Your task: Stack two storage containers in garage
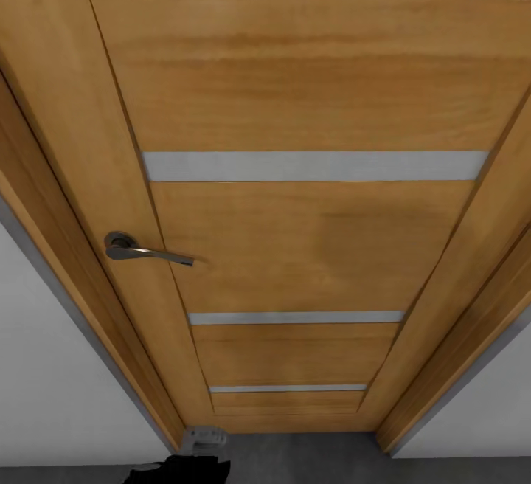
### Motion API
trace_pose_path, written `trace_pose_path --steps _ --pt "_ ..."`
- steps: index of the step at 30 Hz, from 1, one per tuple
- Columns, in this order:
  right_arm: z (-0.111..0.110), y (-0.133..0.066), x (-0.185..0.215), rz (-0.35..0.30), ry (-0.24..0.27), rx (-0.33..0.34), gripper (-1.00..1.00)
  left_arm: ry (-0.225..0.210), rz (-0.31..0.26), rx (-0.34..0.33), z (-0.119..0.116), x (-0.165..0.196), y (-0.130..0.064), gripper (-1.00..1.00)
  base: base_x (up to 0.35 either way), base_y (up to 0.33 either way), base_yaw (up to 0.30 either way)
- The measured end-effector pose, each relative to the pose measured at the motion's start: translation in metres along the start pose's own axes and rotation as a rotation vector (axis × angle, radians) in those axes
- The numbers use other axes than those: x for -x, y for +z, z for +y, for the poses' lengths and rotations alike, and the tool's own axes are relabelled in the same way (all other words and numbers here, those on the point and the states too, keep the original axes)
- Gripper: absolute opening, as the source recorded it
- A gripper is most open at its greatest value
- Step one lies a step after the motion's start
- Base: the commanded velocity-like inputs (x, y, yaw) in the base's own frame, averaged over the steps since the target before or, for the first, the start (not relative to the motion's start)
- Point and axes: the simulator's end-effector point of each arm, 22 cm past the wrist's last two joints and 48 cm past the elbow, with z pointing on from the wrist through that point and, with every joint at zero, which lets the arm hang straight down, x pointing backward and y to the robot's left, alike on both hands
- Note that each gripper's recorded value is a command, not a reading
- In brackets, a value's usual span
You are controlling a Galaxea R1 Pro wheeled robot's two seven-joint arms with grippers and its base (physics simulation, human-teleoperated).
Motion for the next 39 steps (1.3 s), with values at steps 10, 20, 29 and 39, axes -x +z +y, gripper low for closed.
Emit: trace_pose_path --steps 10,20,29,39 --pt "0.0 0.0 0.0 0.0 0.0 0.0 1.0 0.02 -0.011 -0.002 -0.003 0.052 -0.005 1.0 0.0 0.0 0.0" --pt "0.001 0.0 0.0 0.0 0.0 0.001 1.0 0.066 -0.189 -0.011 -0.018 0.186 -0.035 1.0 0.0 0.0 0.0" --pt "0.001 0.0 0.0 0.0 -0.002 0.002 1.0 0.038 -0.261 0.032 0.001 0.23 -0.051 1.0 0.0 0.0 0.0" --pt "0.001 0.0 0.001 -0.003 -0.003 0.002 1.0 0.018 -0.322 0.097 0.022 0.267 -0.068 1.0 0.0 0.0 0.0"
